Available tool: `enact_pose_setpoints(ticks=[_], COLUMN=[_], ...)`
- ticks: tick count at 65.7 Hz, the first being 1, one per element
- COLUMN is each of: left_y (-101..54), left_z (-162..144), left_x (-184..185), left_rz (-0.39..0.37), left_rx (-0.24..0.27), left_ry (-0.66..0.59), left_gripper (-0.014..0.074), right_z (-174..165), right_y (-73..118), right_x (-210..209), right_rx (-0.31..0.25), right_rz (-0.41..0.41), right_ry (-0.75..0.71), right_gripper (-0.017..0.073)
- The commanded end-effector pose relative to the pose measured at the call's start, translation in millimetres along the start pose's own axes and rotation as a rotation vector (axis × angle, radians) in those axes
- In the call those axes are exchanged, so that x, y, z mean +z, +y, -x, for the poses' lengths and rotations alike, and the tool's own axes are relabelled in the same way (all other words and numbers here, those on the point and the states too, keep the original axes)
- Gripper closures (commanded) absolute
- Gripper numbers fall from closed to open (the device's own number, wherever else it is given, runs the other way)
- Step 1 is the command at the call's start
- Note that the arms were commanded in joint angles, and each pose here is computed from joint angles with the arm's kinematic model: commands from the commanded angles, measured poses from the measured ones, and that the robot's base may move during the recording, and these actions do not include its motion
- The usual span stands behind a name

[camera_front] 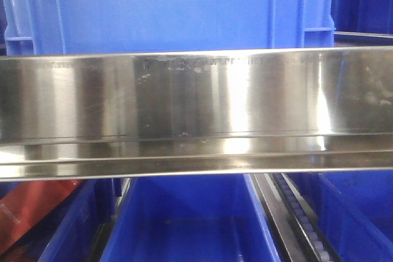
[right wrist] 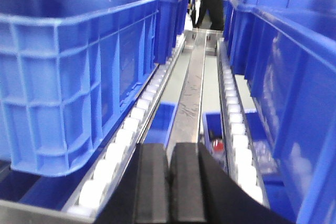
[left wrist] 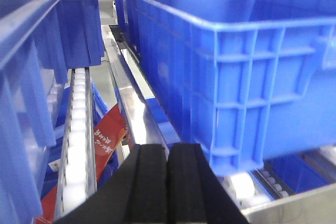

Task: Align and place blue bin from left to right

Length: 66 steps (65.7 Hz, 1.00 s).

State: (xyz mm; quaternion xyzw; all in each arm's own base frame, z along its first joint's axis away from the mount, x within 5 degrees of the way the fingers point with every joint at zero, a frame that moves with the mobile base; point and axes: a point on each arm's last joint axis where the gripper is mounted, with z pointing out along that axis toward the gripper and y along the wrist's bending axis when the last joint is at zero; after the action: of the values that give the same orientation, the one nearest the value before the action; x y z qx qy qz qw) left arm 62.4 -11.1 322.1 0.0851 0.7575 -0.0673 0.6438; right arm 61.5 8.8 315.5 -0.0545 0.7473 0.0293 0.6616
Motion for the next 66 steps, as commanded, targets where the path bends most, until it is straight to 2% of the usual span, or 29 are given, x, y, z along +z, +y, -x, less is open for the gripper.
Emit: enact_pose_setpoints(ticks=[1,51,54,66], left_y=[-0.2,0.3,0.1,3.2], left_z=[-3.1,-4.6,-4.6,-21.5], left_x=[-3.4,-4.9,-5.7,-10.3], left_rz=[-0.007,-0.004,-0.004,0.081], left_rx=[-0.002,0.002,-0.008,0.054], left_ry=[-0.035,-0.038,-0.041,-0.096], left_gripper=[0.0704,0.0704,0.0704,0.0704], right_z=[-8.3,-14.2,-14.2,-14.2], right_y=[-0.7,-0.5,-0.5,-0.5], right_x=[-7.4,-10.6,-10.6,-10.6], right_rx=[-0.016,-0.016,-0.016,-0.016], right_rz=[-0.021,-0.025,-0.025,-0.025], right_ry=[-0.099,-0.130,-0.130,-0.130], right_gripper=[0.0628,0.0628,0.0628,0.0628])
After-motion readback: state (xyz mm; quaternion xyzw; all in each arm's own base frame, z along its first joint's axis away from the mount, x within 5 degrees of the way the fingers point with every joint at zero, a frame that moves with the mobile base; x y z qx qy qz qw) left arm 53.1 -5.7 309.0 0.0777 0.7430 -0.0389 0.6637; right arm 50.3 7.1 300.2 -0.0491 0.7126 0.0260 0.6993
